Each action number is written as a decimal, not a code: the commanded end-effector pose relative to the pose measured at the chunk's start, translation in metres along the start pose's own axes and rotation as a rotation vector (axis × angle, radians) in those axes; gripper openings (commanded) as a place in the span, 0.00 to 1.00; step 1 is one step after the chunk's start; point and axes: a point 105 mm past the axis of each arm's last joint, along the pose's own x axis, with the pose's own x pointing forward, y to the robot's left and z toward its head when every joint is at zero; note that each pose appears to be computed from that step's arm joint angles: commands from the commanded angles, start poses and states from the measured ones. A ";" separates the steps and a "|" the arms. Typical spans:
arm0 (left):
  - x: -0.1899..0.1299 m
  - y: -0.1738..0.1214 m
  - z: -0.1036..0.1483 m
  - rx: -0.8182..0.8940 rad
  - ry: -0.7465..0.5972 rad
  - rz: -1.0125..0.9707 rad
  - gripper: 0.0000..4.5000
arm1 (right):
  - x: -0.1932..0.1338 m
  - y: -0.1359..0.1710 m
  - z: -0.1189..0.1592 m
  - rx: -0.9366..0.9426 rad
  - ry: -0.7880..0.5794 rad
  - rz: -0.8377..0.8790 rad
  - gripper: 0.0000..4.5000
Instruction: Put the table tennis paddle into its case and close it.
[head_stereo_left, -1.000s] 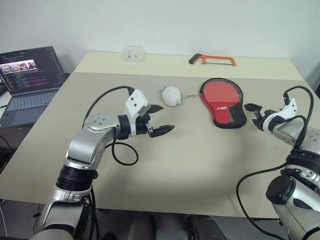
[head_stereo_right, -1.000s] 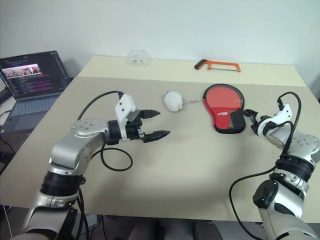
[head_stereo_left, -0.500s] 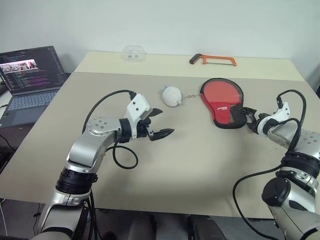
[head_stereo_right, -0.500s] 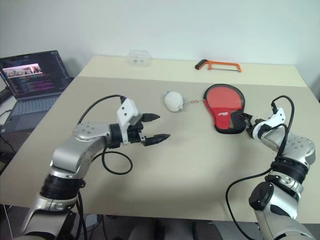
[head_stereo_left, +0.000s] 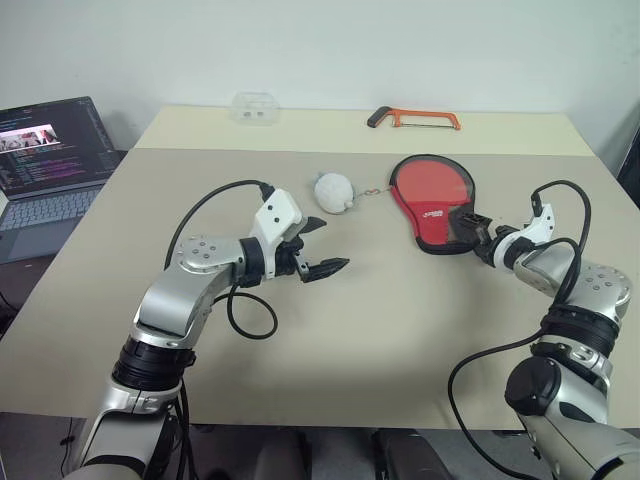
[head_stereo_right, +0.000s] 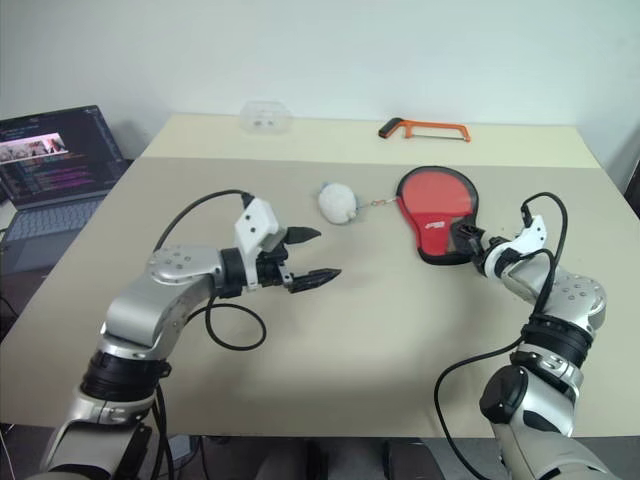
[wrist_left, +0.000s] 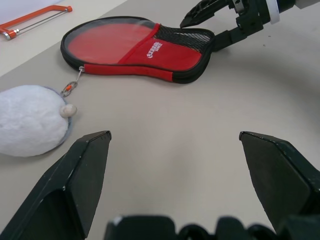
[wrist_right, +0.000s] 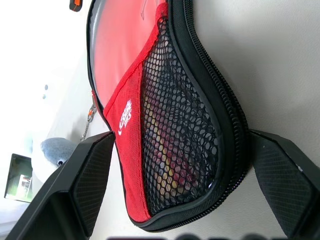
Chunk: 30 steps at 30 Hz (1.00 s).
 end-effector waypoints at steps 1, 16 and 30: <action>-0.003 -0.001 0.010 0.048 -0.014 0.009 1.00 | 0.005 0.007 -0.003 -0.004 0.001 0.010 0.91; -0.003 0.002 0.010 0.055 -0.006 0.021 1.00 | 0.010 0.002 -0.010 -0.025 0.014 -0.026 0.01; -0.003 0.002 0.005 0.061 0.018 0.010 1.00 | -0.013 0.007 -0.065 -0.227 0.280 0.054 0.01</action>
